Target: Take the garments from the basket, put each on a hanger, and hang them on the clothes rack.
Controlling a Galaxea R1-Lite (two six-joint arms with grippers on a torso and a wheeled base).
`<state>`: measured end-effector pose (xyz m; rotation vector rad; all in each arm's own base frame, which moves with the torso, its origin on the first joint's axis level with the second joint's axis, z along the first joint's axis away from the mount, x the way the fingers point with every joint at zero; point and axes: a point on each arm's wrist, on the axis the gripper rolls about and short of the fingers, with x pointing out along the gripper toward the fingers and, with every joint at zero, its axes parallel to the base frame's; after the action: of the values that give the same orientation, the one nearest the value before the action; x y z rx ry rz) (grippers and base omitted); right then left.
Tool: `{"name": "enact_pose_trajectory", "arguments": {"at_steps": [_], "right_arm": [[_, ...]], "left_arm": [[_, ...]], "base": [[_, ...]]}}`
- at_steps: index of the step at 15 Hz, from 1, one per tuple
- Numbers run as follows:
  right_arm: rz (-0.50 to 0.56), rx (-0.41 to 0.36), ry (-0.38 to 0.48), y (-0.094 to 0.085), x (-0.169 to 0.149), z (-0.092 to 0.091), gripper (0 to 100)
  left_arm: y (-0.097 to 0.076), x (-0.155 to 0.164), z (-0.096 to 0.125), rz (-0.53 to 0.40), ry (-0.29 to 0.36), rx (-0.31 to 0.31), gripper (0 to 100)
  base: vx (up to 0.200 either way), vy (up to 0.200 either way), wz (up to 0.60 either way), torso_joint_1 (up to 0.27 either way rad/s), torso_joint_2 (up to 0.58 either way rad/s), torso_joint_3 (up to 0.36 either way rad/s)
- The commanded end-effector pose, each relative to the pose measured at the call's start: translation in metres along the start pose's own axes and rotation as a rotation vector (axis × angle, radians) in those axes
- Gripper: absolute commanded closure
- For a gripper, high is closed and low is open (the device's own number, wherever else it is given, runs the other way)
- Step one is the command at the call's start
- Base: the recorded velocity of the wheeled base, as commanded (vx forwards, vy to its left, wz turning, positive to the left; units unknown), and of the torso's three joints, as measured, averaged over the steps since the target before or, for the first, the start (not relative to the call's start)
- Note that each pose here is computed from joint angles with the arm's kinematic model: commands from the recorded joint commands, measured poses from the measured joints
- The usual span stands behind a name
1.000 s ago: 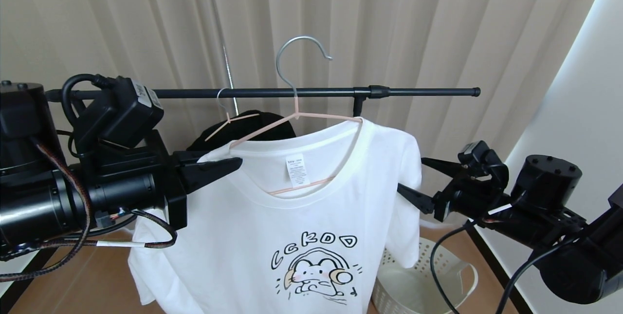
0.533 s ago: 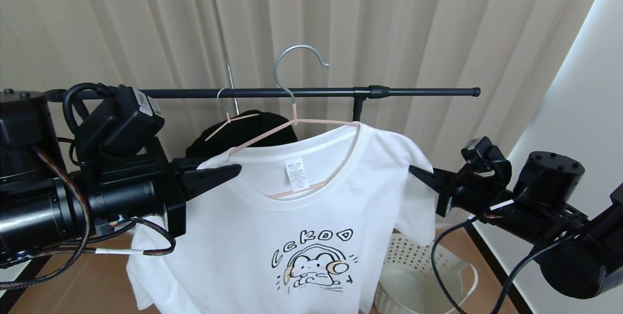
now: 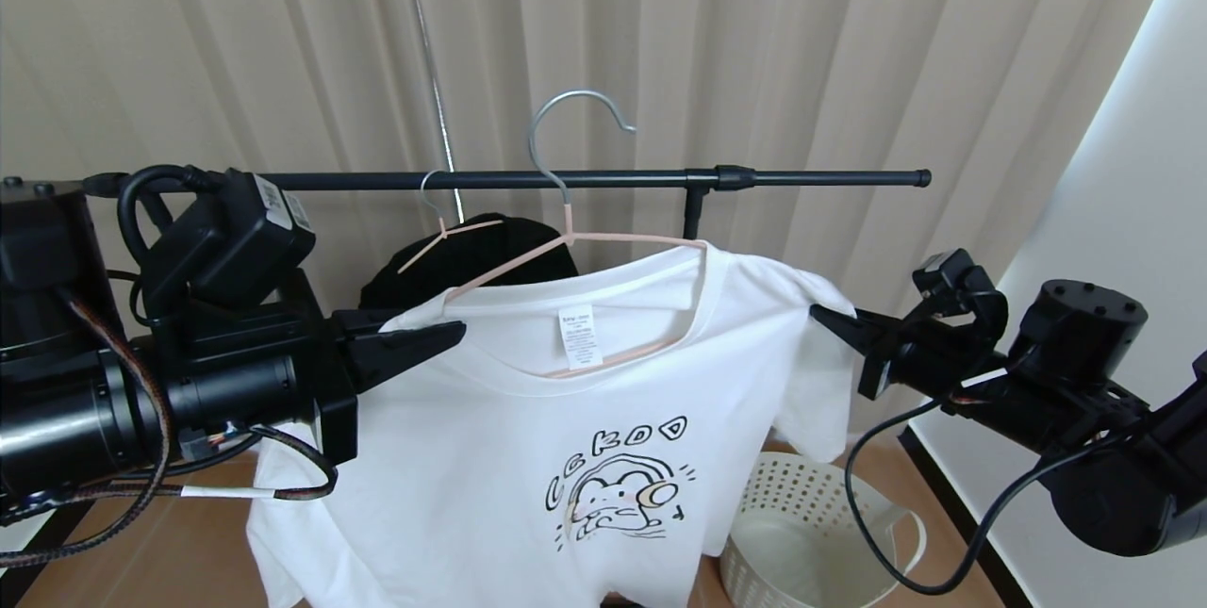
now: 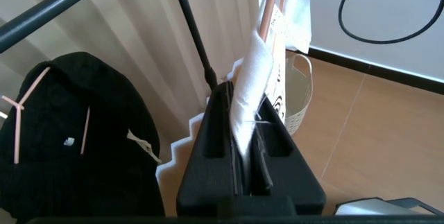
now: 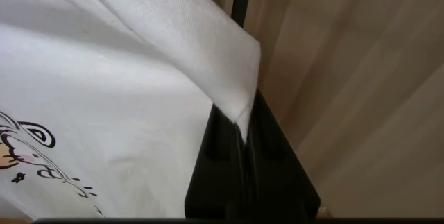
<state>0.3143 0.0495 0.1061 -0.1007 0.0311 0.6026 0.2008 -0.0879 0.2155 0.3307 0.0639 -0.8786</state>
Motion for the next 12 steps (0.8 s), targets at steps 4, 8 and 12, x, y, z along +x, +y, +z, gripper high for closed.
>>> {"name": "enact_pose_trajectory", "arguments": {"at_steps": [4,8,12], "right_arm": [[-0.010,-0.002,0.004,0.000,0.000,0.000,100],[-0.005,-0.010,-0.005,0.006,-0.010,0.009,100],[0.003,-0.020,-0.022,0.010,-0.017,0.017,0]], "left_arm": [[0.001,0.001,0.000,0.002,0.002,-0.009,100],[0.002,0.001,-0.003,0.011,0.013,-0.035,100],[0.007,-0.002,-0.006,0.037,0.022,-0.050,100]], "base": [[0.000,0.000,0.00,0.000,0.00,0.000],[0.000,0.000,0.00,0.000,0.00,0.000],[0.000,0.000,0.00,0.000,0.00,0.000]]}}
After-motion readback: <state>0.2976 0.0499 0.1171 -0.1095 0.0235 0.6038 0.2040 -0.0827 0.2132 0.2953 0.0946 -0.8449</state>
